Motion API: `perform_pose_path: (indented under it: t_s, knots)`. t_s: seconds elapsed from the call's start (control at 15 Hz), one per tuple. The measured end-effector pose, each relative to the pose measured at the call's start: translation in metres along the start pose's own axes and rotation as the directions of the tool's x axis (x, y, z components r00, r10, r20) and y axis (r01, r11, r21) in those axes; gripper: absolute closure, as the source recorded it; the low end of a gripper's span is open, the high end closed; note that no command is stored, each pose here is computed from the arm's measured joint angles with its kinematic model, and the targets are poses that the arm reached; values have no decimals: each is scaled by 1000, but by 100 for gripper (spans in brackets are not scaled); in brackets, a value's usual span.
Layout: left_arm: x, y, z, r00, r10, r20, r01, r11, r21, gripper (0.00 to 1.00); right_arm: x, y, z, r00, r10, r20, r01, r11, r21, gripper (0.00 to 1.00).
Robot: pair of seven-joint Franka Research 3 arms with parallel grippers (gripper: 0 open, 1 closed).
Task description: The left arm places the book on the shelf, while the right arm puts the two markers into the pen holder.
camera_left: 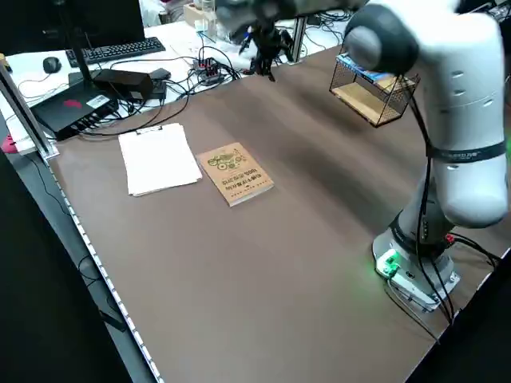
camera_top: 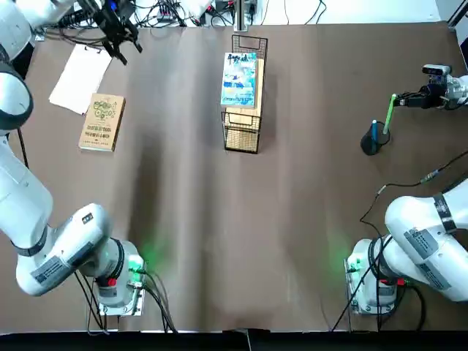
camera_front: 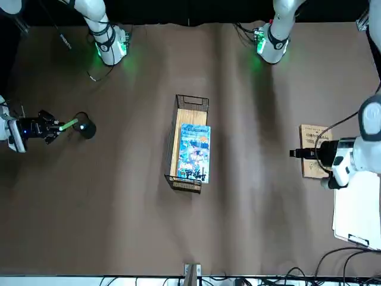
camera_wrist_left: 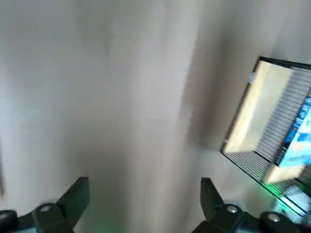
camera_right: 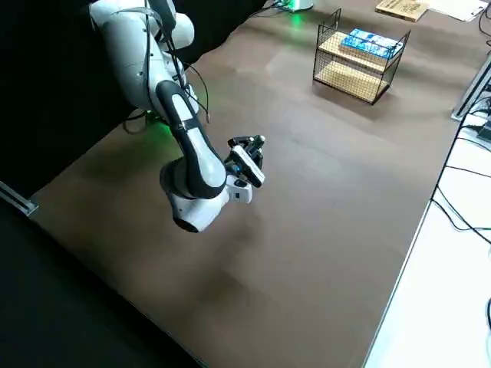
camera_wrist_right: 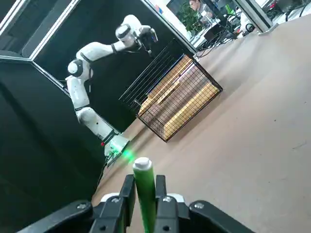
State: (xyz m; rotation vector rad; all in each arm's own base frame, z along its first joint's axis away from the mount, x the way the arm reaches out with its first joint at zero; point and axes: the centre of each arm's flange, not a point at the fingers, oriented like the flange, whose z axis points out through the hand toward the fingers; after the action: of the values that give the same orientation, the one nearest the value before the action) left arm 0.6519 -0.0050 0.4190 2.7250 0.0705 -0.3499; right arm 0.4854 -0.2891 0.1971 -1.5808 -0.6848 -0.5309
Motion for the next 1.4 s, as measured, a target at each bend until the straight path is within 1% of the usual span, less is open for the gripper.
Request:
perform_pose_path:
  t_s: [0.13,0.2,0.33,0.4,0.47,0.6,0.67,0.87,0.93,1.0,1.07,1.13,1.2,1.27,1.33,1.4]
  knots:
    - [-19,28,-35,997,-4,-78,13,993,118,0,0,0,0,1000,3,0,-3,1000,2,77]
    - [-32,43,-54,993,5,-118,14,987,160,0,0,0,1,1000,4,-1,-4,1000,3,77]
    - [-59,69,-87,982,30,-186,12,975,223,0,-1,0,1,1000,5,-1,-5,1000,4,75]
    - [-71,79,-101,975,50,-215,12,960,279,0,-1,0,1,1000,6,-1,-6,1000,5,75]
    - [-82,89,-112,969,74,-237,11,942,337,0,-1,0,1,1000,7,-2,-7,1000,5,71]
    - [-101,104,-124,960,106,-258,6,918,397,0,-2,0,2,1000,9,-2,-9,1000,7,69]
    - [-106,107,-126,959,114,-261,4,911,411,0,-2,0,2,1000,9,-3,-9,1000,8,67]
    - [-111,111,-124,958,127,-257,-2,900,436,0,-2,0,2,1000,14,-3,-14,1000,9,68]
    - [-111,114,-121,959,134,-250,-9,895,446,0,-1,-1,1,999,38,-1,-38,999,8,68]
    - [-111,118,-117,960,144,-242,-19,891,454,0,3,-2,-2,997,77,3,-77,997,1,70]
    - [-112,123,-113,960,152,-236,-28,888,459,0,12,-5,-7,993,117,12,-117,993,-13,70]
    - [-112,127,-110,960,160,-231,-37,887,460,0,22,-11,-14,988,154,32,-153,988,-35,70]
    - [-113,130,-109,959,165,-228,-43,886,461,0,35,-19,-22,979,192,67,-188,980,-64,70]
    - [-113,132,-108,959,168,-227,-45,886,462,0,49,-28,-29,965,240,110,-230,968,-99,70]
    - [-113,131,-108,959,168,-227,-45,886,462,0,64,-36,-31,942,296,159,-276,951,-136,70]
    - [-113,129,-109,960,164,-229,-42,886,461,0,106,-52,-21,865,428,263,-370,897,-242,70]
